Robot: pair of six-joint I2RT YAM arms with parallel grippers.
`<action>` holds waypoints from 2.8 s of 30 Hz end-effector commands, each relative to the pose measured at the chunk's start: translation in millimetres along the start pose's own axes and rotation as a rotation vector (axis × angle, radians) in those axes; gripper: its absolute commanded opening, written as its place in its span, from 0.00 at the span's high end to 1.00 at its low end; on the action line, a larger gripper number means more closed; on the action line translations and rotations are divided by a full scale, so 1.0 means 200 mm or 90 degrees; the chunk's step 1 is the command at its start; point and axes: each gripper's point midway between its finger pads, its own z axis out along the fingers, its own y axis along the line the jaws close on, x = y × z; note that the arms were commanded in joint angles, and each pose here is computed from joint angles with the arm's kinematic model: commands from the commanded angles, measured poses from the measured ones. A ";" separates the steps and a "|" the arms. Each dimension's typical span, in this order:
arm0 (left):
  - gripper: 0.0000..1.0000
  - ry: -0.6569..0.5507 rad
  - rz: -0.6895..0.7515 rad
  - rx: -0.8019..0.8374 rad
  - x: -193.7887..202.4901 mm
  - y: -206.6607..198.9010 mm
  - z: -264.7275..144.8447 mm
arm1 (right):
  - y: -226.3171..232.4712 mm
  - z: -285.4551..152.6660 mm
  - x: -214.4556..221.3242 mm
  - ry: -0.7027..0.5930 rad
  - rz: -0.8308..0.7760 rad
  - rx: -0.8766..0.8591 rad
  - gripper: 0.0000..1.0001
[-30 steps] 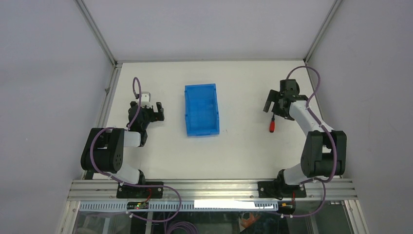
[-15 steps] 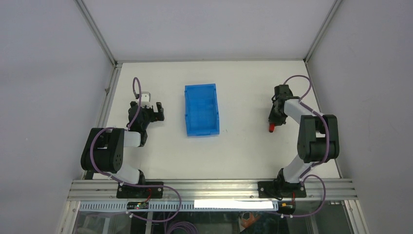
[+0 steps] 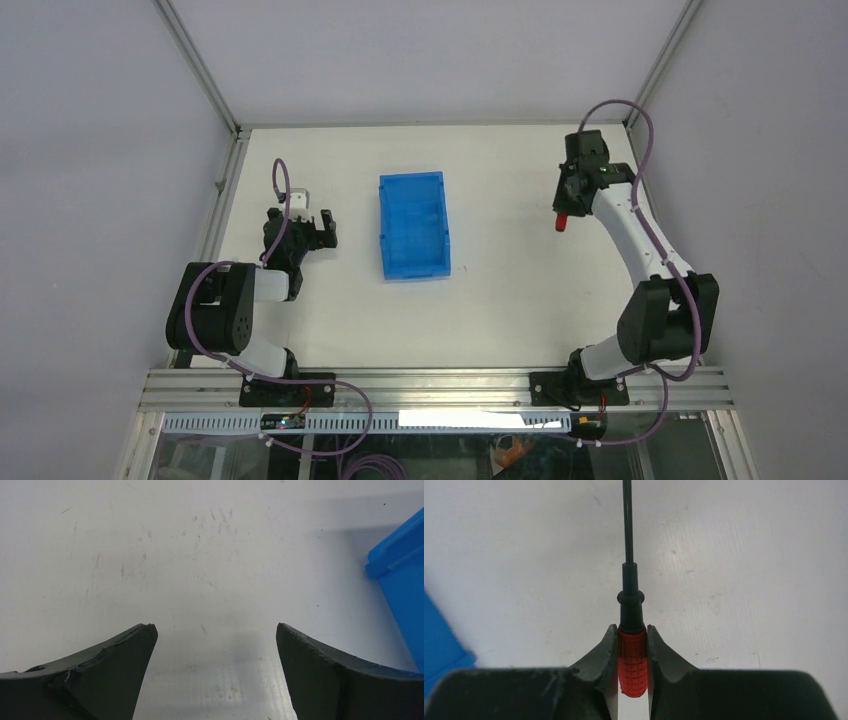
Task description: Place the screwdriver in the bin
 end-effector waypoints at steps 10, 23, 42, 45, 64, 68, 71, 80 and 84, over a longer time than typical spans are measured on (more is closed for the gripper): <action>0.01 -0.034 -0.011 0.007 -0.08 -0.02 0.00 | 0.89 -0.78 -0.12 -0.177 -0.233 -0.208 0.96; 0.01 -0.034 -0.010 0.008 -0.08 -0.02 0.00 | 1.59 -0.74 0.17 -0.184 -0.280 -0.305 0.94; 0.01 -0.036 -0.010 0.007 -0.09 -0.02 0.00 | 1.72 -0.05 0.59 -0.055 -0.294 -0.201 0.82; 0.01 -0.035 -0.010 0.007 -0.09 -0.02 0.00 | 1.72 -0.01 0.61 -0.051 -0.297 -0.192 0.76; 0.01 -0.034 -0.010 0.007 -0.09 -0.02 0.00 | 1.50 -0.76 -0.03 -0.295 -0.283 -0.208 0.20; 0.01 -0.035 -0.010 0.008 -0.09 -0.02 0.00 | 1.23 -0.78 -0.14 -0.299 -0.273 -0.165 0.01; 0.01 -0.035 -0.010 0.008 -0.09 -0.02 0.00 | 0.93 -0.73 -0.23 -0.285 -0.236 -0.105 0.01; 0.01 -0.035 -0.010 0.008 -0.09 -0.02 0.00 | 0.04 -0.51 -0.38 -0.214 -0.031 -0.010 0.01; 0.01 -0.035 -0.009 0.008 -0.09 -0.02 0.00 | -0.18 -0.51 -0.38 -0.217 0.043 0.025 0.01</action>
